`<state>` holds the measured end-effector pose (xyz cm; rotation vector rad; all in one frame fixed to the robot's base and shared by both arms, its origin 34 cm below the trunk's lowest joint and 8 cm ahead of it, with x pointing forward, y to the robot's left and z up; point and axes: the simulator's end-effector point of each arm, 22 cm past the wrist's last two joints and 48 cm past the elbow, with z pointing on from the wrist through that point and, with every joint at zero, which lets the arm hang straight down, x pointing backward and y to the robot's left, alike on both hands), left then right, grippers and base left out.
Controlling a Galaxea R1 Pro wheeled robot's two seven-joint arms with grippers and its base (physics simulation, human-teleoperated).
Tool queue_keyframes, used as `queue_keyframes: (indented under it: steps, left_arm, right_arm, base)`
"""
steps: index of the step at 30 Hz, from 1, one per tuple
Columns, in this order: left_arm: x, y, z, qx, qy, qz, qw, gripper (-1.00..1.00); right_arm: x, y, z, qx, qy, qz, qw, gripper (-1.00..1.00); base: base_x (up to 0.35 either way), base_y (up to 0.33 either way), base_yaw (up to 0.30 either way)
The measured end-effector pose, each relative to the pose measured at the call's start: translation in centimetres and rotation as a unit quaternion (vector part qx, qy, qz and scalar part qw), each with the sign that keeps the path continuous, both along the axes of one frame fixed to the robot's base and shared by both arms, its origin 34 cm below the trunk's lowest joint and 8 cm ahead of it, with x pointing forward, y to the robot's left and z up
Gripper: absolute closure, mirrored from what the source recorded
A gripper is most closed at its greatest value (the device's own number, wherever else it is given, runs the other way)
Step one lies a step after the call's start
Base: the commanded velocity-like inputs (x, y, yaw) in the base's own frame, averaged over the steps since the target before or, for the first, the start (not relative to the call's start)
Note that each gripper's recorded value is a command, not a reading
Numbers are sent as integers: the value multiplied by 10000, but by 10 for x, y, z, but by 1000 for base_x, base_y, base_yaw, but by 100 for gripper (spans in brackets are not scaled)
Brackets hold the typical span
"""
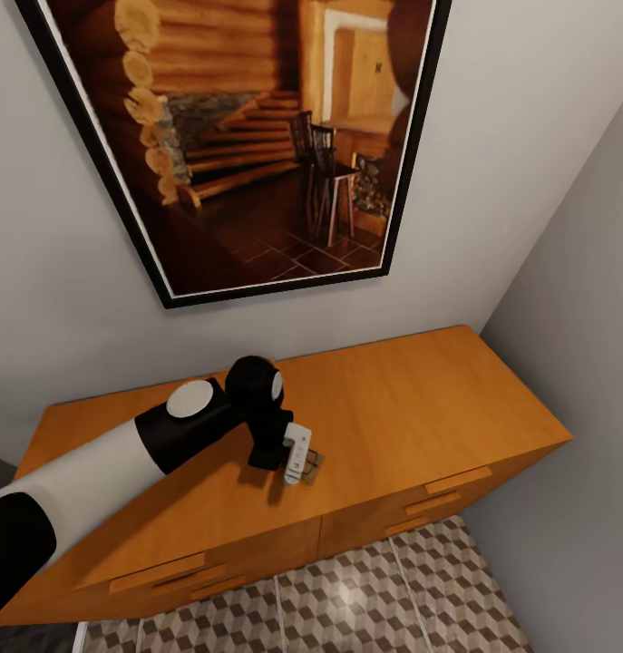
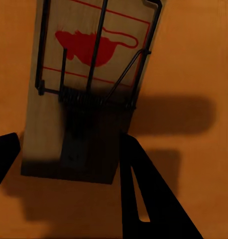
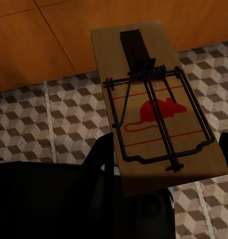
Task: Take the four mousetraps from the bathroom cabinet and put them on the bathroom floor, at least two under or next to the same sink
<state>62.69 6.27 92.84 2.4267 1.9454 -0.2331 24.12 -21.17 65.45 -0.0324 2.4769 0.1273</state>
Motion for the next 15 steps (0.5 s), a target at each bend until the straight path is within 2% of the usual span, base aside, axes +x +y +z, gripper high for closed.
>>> queue_keyframes:
  steps: [7, 15]
  left_arm:
    - [7, -5, 10, -176, -65, 86, 9998, 100]
    - [11, -6, 14, -264, -86, 170, 9995, 100]
  right_arm:
    - [0, 0, 0, 0, 3, 0, 10000, 100]
    - [0, 0, 0, 0, 2, 0, 10000, 100]
  base:
    - [0, 0, 0]
    - [0, 0, 0]
